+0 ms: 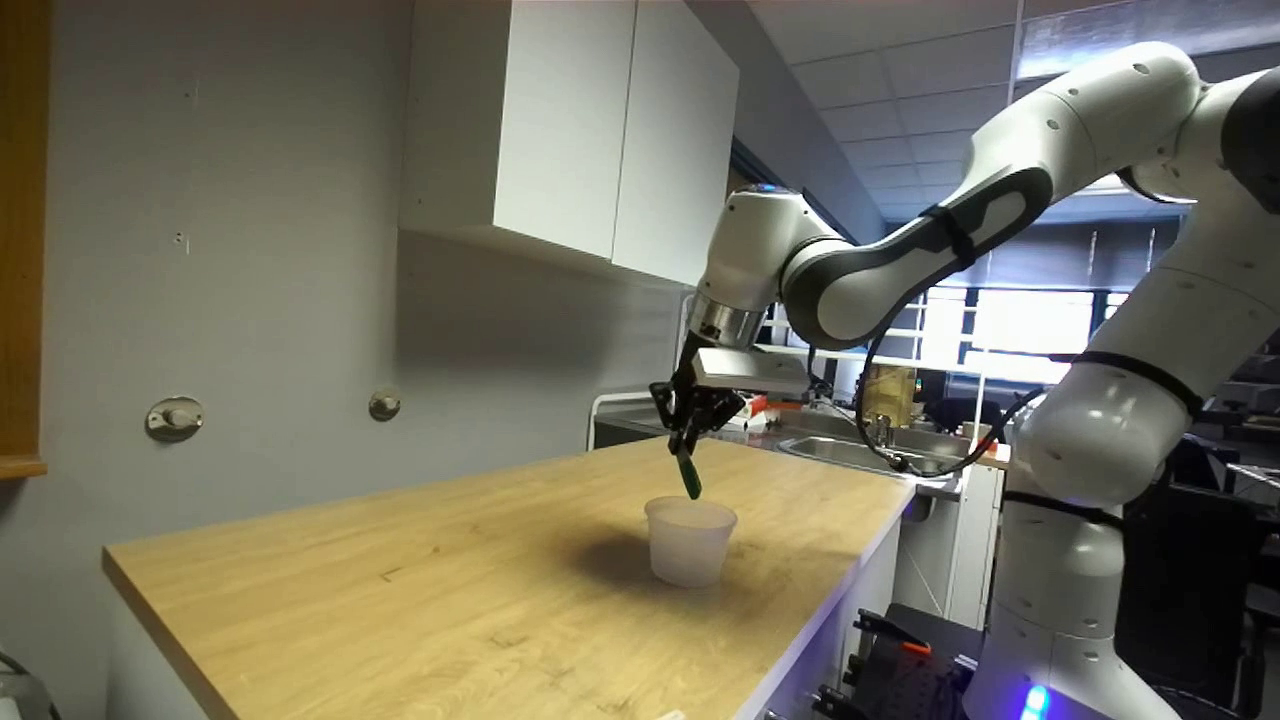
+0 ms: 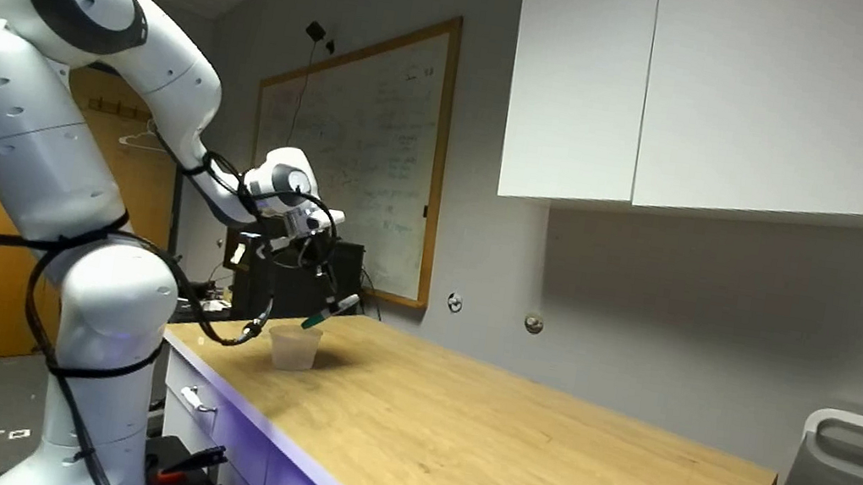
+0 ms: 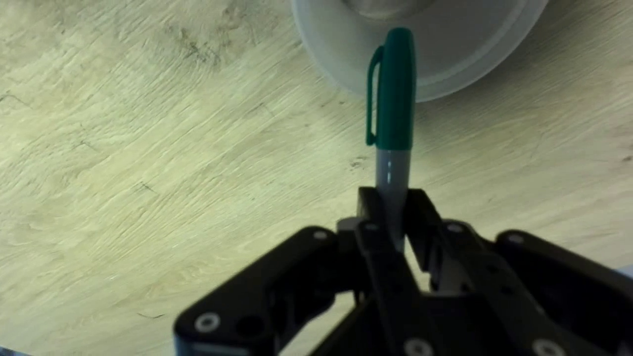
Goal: Pick up the marker and put it in the cup
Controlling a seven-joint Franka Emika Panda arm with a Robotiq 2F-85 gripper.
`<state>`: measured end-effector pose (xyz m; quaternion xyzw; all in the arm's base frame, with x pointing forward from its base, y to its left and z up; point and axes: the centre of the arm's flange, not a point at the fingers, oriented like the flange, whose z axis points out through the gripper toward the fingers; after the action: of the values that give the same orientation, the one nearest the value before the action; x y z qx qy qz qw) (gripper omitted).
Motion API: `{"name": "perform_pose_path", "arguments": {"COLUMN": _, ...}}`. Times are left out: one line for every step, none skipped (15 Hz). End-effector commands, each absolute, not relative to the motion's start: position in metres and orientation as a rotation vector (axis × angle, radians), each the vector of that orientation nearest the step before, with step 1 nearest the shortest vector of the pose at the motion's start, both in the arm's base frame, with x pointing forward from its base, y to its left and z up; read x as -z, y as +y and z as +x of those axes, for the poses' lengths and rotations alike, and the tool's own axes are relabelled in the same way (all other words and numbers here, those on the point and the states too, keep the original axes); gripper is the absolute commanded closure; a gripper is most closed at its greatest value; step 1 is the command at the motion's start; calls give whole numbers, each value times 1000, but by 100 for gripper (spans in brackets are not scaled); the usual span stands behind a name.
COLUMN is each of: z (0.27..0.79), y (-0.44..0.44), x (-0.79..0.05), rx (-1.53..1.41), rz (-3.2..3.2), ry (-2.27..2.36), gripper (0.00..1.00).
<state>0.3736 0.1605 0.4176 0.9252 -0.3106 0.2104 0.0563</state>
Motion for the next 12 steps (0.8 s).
{"name": "perform_pose_path", "arguments": {"z": 375, "y": 181, "x": -408, "rx": -660, "rz": 2789, "ry": -918, "gripper": 91}}
{"name": "perform_pose_path", "arguments": {"z": 373, "y": 185, "x": -404, "rx": -661, "rz": 2782, "ry": -903, "gripper": 91}}
{"name": "perform_pose_path", "arguments": {"z": 372, "y": 189, "x": -397, "rx": -650, "rz": 2771, "ry": -885, "gripper": 91}}
{"name": "perform_pose_path", "arguments": {"z": 371, "y": 193, "x": -393, "rx": -650, "rz": 2762, "ry": -869, "gripper": 91}}
{"name": "perform_pose_path", "arguments": {"z": 369, "y": 197, "x": -388, "rx": -647, "rz": 2753, "ry": -851, "gripper": 91}}
{"name": "perform_pose_path", "arguments": {"z": 367, "y": 201, "x": -383, "rx": -643, "rz": 2745, "ry": -831, "gripper": 91}}
{"name": "perform_pose_path", "arguments": {"z": 365, "y": 203, "x": -380, "rx": -639, "rz": 2738, "ry": -814, "gripper": 91}}
{"name": "perform_pose_path", "arguments": {"z": 365, "y": 206, "x": -376, "rx": -635, "rz": 2730, "ry": -802, "gripper": 57}}
{"name": "perform_pose_path", "arguments": {"z": 363, "y": 208, "x": -373, "rx": -632, "rz": 2723, "ry": -791, "gripper": 56}}
{"name": "perform_pose_path", "arguments": {"z": 362, "y": 209, "x": -372, "rx": -626, "rz": 2720, "ry": -780, "gripper": 52}}
{"name": "perform_pose_path", "arguments": {"z": 361, "y": 211, "x": -369, "rx": -615, "rz": 2715, "ry": -773, "gripper": 43}}
{"name": "perform_pose_path", "arguments": {"z": 360, "y": 212, "x": -369, "rx": -605, "rz": 2717, "ry": -760, "gripper": 36}}
